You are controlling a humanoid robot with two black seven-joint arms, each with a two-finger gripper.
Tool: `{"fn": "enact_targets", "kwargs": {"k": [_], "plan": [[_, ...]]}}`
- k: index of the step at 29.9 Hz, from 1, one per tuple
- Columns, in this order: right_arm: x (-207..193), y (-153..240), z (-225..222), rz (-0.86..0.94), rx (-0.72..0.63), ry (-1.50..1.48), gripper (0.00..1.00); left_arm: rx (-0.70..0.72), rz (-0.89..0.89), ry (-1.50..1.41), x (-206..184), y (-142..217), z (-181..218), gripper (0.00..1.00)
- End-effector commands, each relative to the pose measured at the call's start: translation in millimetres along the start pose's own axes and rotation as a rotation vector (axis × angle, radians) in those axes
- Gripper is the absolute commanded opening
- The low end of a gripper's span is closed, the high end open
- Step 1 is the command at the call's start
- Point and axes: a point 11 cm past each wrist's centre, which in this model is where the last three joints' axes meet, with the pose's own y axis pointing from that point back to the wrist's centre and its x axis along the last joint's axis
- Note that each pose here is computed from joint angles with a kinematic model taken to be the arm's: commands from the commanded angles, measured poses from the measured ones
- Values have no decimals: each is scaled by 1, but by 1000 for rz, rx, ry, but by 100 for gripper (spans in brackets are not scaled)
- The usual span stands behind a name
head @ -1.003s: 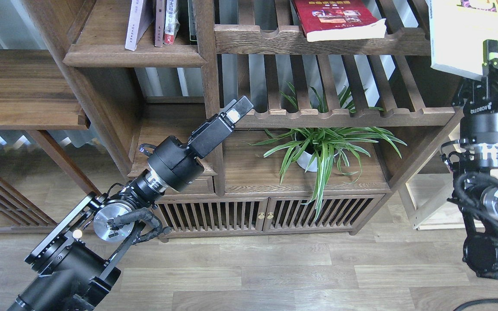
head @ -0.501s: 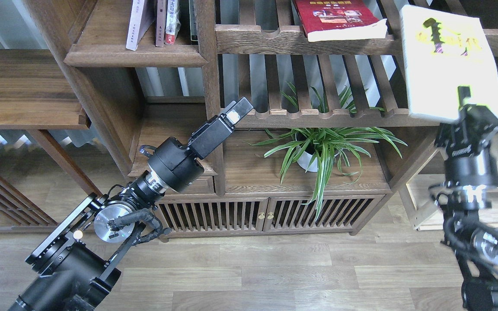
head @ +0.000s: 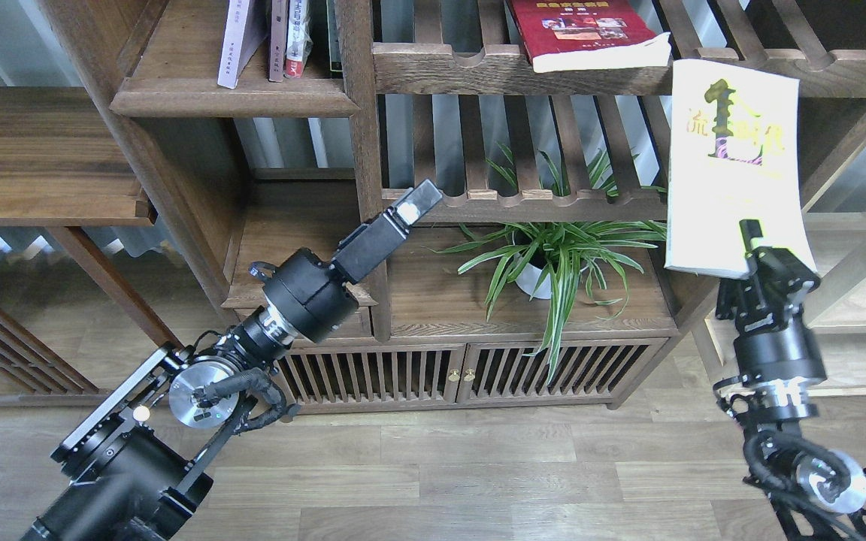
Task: Organize books on shelf
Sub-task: 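Pull the yellow-green book down from the top shelf with the right gripper, then bring the yellow-green book toward the left gripper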
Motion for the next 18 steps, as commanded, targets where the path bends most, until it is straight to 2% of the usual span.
{"fn": "enact_targets", "kwargs": {"k": [1, 6, 12, 18], "plan": [[13, 4, 28, 18, -23, -50, 1, 50, 42, 21, 14, 4, -18, 99], [21, 4, 56, 16, -51, -84, 1, 66, 77, 57, 25, 9, -28, 99], [28, 5, 86, 39, -133, -104, 1, -5, 95, 299, 37, 11, -23, 97], [32, 8, 105, 47, -163, -133, 2, 20, 93, 423, 43, 13, -24, 93]]}}
